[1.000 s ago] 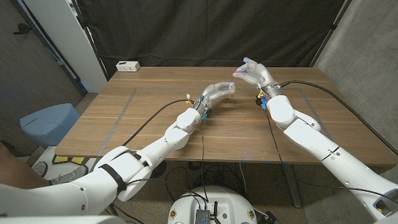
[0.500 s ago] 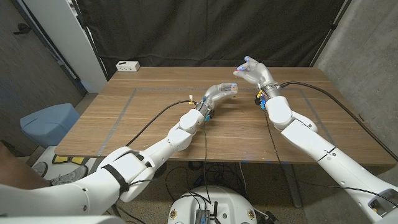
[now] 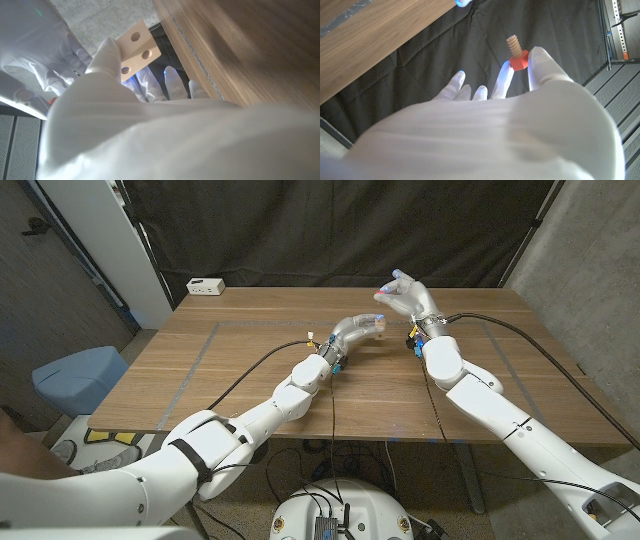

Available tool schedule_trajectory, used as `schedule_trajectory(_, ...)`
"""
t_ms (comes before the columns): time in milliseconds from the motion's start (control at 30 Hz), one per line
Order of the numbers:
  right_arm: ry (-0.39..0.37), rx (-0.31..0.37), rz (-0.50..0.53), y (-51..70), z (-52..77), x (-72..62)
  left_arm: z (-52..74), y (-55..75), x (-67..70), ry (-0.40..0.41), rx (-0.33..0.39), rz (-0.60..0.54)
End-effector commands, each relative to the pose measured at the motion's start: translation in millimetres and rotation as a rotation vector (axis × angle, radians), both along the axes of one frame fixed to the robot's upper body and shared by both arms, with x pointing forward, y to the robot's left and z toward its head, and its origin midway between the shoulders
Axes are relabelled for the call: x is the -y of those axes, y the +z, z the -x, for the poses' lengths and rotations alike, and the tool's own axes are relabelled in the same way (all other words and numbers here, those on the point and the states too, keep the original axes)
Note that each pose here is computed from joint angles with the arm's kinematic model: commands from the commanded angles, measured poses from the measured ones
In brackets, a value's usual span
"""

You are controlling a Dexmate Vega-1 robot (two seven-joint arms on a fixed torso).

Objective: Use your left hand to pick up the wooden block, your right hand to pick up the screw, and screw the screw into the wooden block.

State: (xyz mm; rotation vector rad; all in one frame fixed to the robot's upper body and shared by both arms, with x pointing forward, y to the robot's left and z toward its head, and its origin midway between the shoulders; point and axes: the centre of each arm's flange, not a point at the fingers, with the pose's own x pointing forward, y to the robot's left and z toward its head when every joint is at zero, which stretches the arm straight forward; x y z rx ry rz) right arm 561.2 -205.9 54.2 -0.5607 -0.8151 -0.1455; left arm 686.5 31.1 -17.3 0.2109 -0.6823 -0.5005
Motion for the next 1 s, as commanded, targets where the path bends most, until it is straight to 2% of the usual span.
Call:
schedule_trajectory(33,-0.014,0.002,0.002,-4.5,-9.0,-8.8,-1.6,2.0,4.1,0.0,0.007,-0.032)
schedule_trajectory(1000,-0.03,-0.014,-0.004,-19.9,-11.1,3.8,2.9,3.5,7.8,-0.006,0.016,-0.035)
